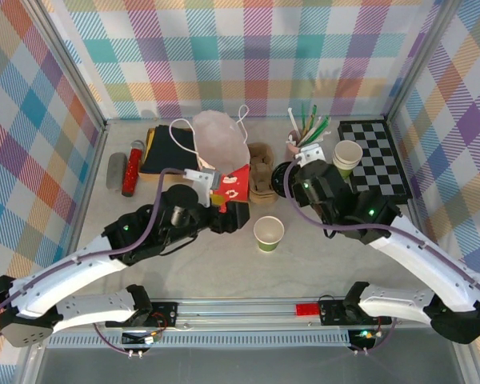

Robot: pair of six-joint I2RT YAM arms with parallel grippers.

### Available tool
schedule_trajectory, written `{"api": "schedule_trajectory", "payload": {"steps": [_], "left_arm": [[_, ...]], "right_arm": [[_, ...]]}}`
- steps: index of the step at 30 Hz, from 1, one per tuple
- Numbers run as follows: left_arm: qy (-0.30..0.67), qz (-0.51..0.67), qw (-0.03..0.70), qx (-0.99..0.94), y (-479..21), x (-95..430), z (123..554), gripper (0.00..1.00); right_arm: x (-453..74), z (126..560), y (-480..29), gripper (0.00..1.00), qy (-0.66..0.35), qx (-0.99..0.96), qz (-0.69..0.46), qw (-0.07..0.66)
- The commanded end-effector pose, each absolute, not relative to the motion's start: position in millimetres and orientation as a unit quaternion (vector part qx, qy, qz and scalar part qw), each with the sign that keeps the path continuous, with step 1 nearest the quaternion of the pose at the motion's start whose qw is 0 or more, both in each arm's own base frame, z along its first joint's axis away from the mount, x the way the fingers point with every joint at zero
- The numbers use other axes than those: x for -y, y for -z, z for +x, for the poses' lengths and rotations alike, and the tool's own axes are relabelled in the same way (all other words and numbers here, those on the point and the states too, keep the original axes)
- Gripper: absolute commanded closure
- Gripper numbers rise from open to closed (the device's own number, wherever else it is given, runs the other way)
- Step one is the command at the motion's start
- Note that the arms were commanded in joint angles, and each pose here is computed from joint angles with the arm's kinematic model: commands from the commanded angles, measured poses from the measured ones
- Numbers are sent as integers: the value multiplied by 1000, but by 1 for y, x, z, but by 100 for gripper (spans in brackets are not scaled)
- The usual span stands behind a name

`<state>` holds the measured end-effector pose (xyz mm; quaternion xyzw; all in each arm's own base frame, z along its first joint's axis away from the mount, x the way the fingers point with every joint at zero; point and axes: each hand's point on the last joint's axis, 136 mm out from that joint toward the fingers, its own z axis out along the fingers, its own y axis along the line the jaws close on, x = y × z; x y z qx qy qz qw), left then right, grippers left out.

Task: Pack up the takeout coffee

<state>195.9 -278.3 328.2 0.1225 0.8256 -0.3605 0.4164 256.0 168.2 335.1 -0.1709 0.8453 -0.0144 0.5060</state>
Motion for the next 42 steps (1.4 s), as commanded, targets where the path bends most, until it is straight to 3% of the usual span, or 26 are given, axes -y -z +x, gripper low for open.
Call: {"api": "schedule_trajectory", "payload": {"steps": [1,18,30,42], "left_arm": [[388,131,442,-798,-360,292,199,12],[393,138,452,-789,-368,314,210,22],[385,136,458,-789,-368,315,214,47],[373,135,462,-793,-364,313,217,63]], "right_arm": [[-169,250,-355,88,20,-833,-166,528],[-212,227,-367,88,-23,-816,-206,540],[-220,219,-370,88,-28,-810,-213,546],[-220,216,-373,88,-29,-805,-214,552]]}}
